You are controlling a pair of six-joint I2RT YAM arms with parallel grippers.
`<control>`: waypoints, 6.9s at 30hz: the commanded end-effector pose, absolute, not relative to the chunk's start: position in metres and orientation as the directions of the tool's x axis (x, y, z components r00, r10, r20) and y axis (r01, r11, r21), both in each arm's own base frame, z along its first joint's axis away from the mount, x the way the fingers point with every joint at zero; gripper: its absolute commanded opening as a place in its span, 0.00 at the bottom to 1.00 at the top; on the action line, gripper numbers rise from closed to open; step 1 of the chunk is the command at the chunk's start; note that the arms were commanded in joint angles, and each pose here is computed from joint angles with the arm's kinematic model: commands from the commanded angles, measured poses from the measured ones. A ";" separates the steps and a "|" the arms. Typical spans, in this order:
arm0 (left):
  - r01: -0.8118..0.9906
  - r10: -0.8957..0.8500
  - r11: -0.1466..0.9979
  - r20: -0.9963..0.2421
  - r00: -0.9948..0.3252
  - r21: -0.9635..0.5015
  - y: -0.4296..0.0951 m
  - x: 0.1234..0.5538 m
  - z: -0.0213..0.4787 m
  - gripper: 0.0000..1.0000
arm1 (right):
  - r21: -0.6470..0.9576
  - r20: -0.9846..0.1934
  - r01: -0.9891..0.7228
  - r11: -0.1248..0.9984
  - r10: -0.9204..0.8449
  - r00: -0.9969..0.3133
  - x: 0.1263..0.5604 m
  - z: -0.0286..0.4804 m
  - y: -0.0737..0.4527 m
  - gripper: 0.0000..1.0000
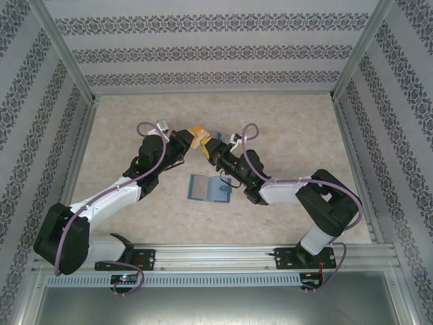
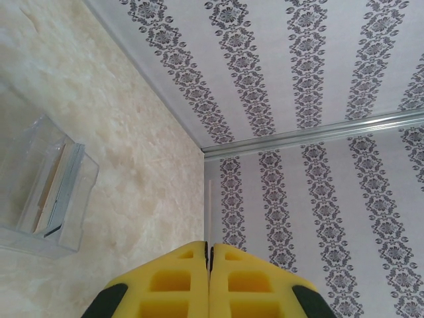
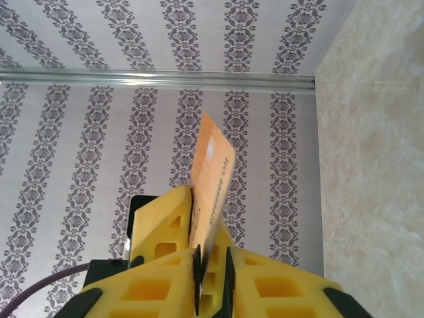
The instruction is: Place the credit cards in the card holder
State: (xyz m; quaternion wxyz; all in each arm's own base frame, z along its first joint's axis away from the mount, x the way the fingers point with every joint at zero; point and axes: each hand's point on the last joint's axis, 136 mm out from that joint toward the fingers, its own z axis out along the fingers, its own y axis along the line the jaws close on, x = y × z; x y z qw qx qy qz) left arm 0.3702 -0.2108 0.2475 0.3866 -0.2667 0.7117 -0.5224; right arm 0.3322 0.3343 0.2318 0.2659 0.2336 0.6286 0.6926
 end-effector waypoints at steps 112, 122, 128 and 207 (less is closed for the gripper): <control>-0.058 -0.102 0.925 -0.098 -0.990 -0.377 -0.197 0.267 0.005 0.28 | 0.806 -0.108 0.125 0.578 0.352 -0.930 0.271 0.036 0.337 0.00; -0.074 -0.116 0.914 -0.082 -0.990 -0.399 -0.200 0.265 0.005 0.28 | 0.793 -0.107 0.173 0.585 0.413 -0.904 0.272 0.030 0.342 0.00; -0.083 -0.131 0.909 -0.089 -0.987 -0.408 -0.201 0.267 0.009 0.28 | 0.797 -0.096 0.188 0.574 0.427 -0.899 0.268 0.030 0.349 0.00; -0.124 -0.195 0.902 -0.134 -0.972 -0.414 -0.193 0.275 0.013 0.49 | 0.509 -0.211 0.153 0.847 0.295 -0.932 0.227 0.017 0.303 0.43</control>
